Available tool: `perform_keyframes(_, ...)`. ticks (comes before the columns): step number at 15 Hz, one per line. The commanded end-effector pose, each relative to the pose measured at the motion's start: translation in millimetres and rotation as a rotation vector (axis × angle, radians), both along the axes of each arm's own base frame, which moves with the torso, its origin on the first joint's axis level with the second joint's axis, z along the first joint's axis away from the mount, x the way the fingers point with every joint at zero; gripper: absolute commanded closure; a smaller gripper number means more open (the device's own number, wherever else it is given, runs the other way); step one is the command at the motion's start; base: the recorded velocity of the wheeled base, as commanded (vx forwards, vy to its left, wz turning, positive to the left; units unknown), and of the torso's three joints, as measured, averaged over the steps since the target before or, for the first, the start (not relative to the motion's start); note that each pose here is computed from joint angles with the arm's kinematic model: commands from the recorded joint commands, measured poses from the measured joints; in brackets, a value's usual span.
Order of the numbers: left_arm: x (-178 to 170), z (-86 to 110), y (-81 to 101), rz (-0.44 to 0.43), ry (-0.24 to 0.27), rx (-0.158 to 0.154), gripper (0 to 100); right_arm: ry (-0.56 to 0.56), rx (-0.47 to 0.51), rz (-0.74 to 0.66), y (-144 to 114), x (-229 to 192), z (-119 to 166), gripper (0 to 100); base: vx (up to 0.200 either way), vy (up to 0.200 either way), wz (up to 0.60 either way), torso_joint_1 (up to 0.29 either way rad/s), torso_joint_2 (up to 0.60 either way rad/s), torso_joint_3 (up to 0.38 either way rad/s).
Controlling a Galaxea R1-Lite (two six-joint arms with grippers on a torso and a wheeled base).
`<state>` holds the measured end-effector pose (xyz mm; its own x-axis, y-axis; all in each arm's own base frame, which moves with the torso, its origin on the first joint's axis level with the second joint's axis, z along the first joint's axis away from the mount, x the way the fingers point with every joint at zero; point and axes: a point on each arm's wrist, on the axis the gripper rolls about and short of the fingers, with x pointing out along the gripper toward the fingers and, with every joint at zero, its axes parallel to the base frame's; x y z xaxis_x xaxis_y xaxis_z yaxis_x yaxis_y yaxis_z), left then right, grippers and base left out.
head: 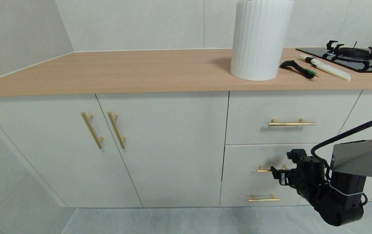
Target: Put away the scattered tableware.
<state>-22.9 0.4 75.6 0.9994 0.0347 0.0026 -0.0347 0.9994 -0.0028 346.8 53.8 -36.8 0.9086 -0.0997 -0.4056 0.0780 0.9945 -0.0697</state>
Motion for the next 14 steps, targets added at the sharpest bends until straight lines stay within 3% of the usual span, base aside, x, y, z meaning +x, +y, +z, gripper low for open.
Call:
perform_keyframes(1, 0.1, 0.1, 0.0, 0.001, 0.001, 0.000, 0, 0.012, -0.002, 0.004, 0.1, -2.8, -0.3, 0, 0.000, 0.000, 0.00, 0.000, 0.00, 0.000)
perform_keyframes(4, 0.1, 0.1, 0.0, 0.001, 0.001, 0.000, 0, 0.041, -0.007, 0.004, -0.5, -6.5, -1.0, 0, 0.000, 0.000, 0.00, 0.000, 0.00, 0.000)
perform_keyframes(8, 0.1, 0.1, 0.0, 0.001, 0.001, 0.000, 0, 0.141, -0.005, 0.087, -2.6, -32.0, 35.8, 0, 0.000, 0.000, 0.00, 0.000, 0.00, 0.000)
perform_keyframes(11, 0.1, 0.1, 0.0, 0.001, 0.001, 0.000, 0, 0.158, 0.023, 0.191, 1.0, -73.7, 119.8, 0, 0.000, 0.000, 0.00, 0.000, 0.00, 0.000)
perform_keyframes(14, 0.1, 0.1, 0.0, 0.001, 0.001, 0.000, 0, 0.115, 0.028, 0.252, 8.2, -110.6, 178.4, 0, 0.000, 0.000, 0.00, 0.000, 0.00, 0.000)
